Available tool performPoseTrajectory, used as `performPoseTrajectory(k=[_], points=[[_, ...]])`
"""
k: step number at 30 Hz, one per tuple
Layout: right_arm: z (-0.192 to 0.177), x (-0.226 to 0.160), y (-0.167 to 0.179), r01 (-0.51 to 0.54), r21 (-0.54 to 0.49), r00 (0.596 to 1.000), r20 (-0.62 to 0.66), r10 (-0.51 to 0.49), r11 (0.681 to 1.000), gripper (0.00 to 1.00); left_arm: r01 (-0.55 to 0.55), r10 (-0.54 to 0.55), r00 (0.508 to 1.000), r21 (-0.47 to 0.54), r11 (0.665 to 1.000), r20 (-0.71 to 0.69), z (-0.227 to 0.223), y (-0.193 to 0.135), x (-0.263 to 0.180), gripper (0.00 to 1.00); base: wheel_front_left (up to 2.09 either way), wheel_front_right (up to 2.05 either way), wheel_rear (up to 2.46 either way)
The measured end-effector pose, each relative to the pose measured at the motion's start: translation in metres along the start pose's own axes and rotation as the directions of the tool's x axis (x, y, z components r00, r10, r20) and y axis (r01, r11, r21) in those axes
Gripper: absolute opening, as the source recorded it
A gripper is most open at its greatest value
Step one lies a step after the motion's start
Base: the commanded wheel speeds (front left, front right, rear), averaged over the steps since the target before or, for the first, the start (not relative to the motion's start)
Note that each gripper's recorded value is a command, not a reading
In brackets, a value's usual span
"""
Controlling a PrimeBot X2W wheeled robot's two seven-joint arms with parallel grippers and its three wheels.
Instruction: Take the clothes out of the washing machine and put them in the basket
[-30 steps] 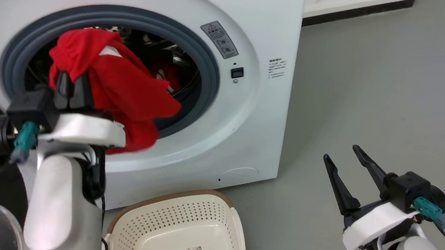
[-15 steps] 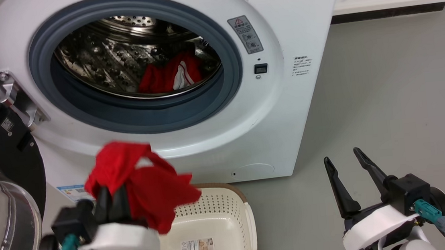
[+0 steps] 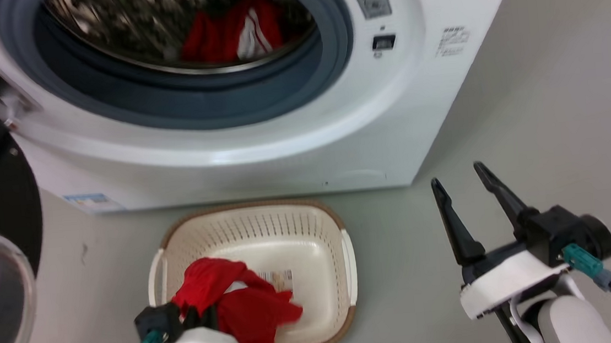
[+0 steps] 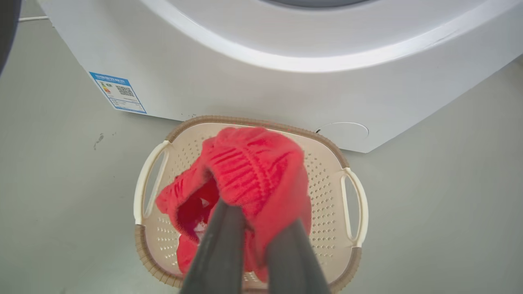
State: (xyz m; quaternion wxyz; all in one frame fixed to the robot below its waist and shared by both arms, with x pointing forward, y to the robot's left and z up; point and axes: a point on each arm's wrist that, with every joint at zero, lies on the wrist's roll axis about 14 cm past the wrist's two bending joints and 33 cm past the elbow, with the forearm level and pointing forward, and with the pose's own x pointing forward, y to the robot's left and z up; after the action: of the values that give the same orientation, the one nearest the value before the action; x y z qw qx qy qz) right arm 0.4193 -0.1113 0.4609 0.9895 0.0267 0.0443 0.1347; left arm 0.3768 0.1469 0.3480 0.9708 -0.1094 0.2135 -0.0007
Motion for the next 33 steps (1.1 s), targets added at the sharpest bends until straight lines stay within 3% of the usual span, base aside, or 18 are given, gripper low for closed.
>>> performPoseTrajectory(k=[12,19,27,29,30,33], points=[[-0.066,0.050,-0.005,-0.034,0.026,0.993,-0.113,0.036,0.999,1.00,-0.043,0.037,0.954,-0.014,0.999,-0.298,-0.084,0.013,0.085,0.00,0.00,0.00,0.00],[-0.115,0.057,-0.015,-0.015,0.048,0.979,-0.204,0.025,0.999,1.00,-0.084,0.066,0.892,-0.021,0.996,-0.448,-0.139,0.019,0.109,0.00,0.00,0.00,0.00],[-0.150,0.055,-0.026,0.011,0.060,0.964,-0.267,0.006,0.998,1.00,-0.108,0.091,0.810,0.006,0.994,-0.579,-0.190,0.032,0.108,0.00,0.00,0.00,0.00],[-0.153,0.053,-0.029,0.018,0.057,0.961,-0.275,-0.002,0.998,1.00,-0.108,0.090,0.807,0.004,0.994,-0.584,-0.192,0.031,0.110,0.50,0.00,0.00,0.00],[-0.154,0.052,-0.029,0.021,0.057,0.960,-0.279,-0.004,0.998,1.00,-0.114,0.093,0.806,0.001,0.993,-0.584,-0.191,0.031,0.110,1.00,0.00,0.00,0.00],[-0.148,0.052,-0.029,0.021,0.053,0.964,-0.266,-0.006,0.998,1.00,-0.125,0.101,0.814,-0.002,0.992,-0.571,-0.182,0.033,0.109,1.00,0.00,0.00,0.00]])
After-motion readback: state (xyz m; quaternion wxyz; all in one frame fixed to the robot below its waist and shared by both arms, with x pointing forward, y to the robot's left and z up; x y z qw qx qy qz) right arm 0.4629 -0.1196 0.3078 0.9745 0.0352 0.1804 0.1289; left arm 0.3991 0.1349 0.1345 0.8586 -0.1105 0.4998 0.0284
